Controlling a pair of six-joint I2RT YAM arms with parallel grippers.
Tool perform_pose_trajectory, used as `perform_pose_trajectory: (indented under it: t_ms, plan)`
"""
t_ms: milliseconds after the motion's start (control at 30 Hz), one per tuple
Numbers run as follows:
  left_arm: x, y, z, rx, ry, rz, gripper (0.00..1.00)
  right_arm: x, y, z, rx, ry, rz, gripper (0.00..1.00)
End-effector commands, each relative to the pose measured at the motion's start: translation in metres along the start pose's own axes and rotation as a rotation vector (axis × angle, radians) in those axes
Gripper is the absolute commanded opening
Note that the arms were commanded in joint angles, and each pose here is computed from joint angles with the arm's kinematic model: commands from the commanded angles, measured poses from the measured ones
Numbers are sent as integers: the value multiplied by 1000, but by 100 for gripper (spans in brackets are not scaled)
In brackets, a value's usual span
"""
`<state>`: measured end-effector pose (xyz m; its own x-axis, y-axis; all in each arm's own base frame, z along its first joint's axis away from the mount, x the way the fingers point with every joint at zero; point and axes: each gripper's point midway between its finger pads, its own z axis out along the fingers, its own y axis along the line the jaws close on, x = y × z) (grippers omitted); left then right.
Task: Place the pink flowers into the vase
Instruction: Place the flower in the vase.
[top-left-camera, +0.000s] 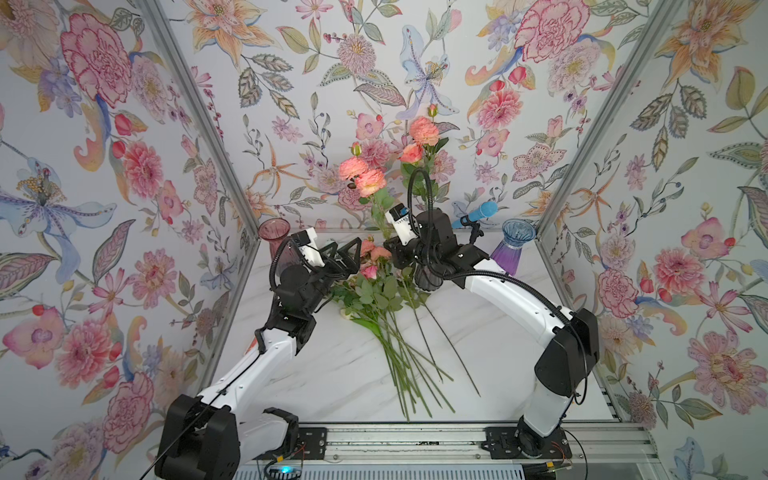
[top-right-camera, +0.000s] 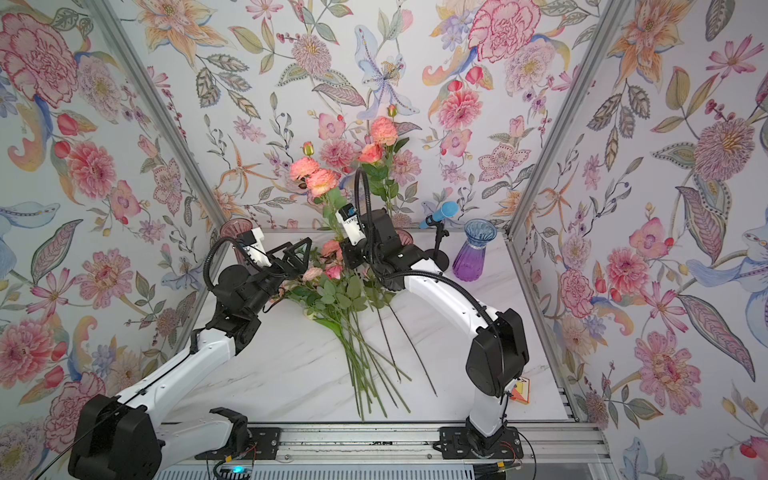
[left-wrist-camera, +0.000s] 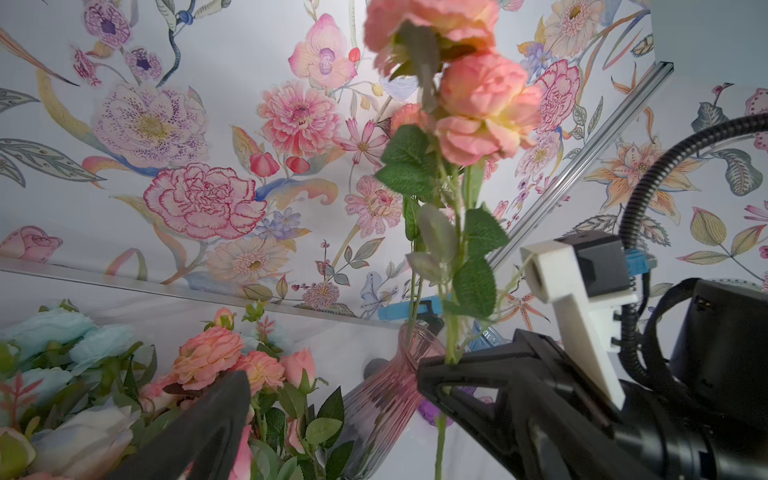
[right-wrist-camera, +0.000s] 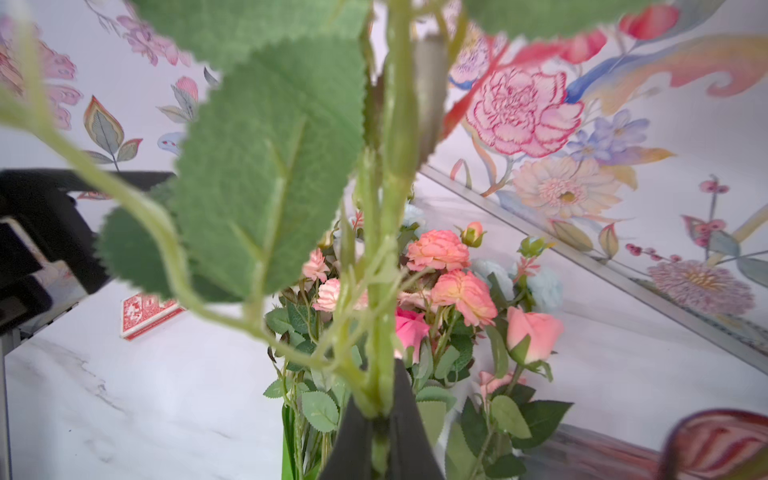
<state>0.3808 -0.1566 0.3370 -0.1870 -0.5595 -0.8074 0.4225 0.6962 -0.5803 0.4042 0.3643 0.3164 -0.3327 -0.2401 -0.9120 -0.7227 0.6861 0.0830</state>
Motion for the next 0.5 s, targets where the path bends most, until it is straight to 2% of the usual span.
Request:
perform_pose_trajectory:
  t_ms: [0,267,367,467]
  plan:
    - [-17,-9,-4,-1,-32,55,100,-59,-13,-44,47,-159,-45,0]
    - [-28,-16,-9,-4,-51,125,100,-117,-79,-112,240,-343,-54,0]
    - [-31,-18,-10,-1,-59,137,100,-127,-94,-127,278,-391,-42,0]
    - [-31,-18,-9,1,-59,140,100,-127,-106,-126,299,-415,-32,0]
